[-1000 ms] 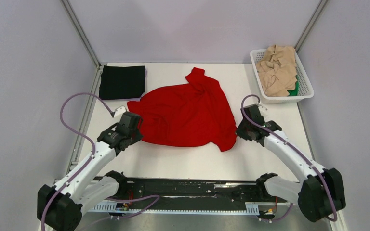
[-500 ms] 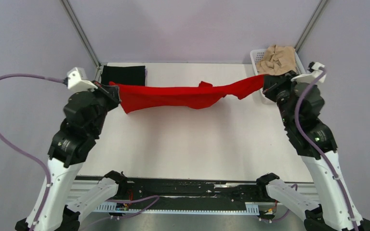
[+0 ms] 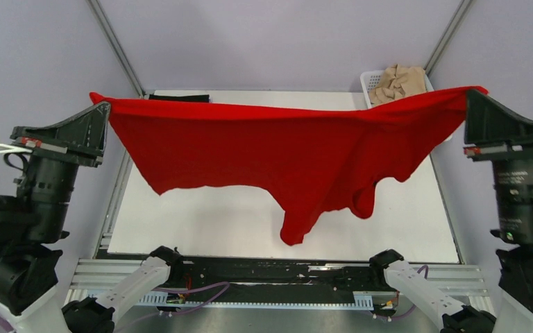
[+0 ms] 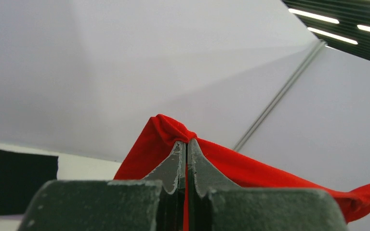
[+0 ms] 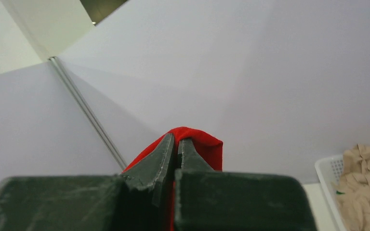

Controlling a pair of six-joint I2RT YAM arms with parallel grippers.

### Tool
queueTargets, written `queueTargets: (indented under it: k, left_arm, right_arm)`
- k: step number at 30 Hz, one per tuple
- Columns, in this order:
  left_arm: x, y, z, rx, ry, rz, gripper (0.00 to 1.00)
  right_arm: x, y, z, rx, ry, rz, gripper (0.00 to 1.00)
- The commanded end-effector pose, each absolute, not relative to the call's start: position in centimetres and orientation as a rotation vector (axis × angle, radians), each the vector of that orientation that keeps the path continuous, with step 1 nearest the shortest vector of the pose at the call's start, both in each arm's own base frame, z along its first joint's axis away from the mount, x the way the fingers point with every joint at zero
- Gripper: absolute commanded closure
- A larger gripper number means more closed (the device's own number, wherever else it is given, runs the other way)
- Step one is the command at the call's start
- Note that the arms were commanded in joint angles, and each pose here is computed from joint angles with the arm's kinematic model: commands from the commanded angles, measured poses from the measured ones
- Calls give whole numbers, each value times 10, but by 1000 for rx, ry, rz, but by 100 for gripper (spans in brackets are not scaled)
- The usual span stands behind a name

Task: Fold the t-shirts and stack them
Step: Flatten out the tshirt

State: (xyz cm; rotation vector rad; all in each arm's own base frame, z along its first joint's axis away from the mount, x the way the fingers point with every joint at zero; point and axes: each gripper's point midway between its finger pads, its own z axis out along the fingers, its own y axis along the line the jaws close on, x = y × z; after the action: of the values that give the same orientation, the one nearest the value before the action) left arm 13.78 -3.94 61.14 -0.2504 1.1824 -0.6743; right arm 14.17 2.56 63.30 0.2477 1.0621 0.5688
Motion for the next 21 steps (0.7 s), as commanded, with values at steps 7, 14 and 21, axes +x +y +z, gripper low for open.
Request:
queueTargets:
  k: [7, 14, 21]
  left_arm:
    - [134, -60, 609, -114, 1232, -700, 100]
    - [209, -55, 536, -292, 1388, -522, 100]
    - [323, -38, 376, -554, 1674, -33, 100]
  right_arm:
    - [109, 2, 655, 220, 980, 461, 100]
    - [187, -7, 597, 362, 1133, 252, 100]
    - [286, -21, 463, 601, 1334, -69, 100]
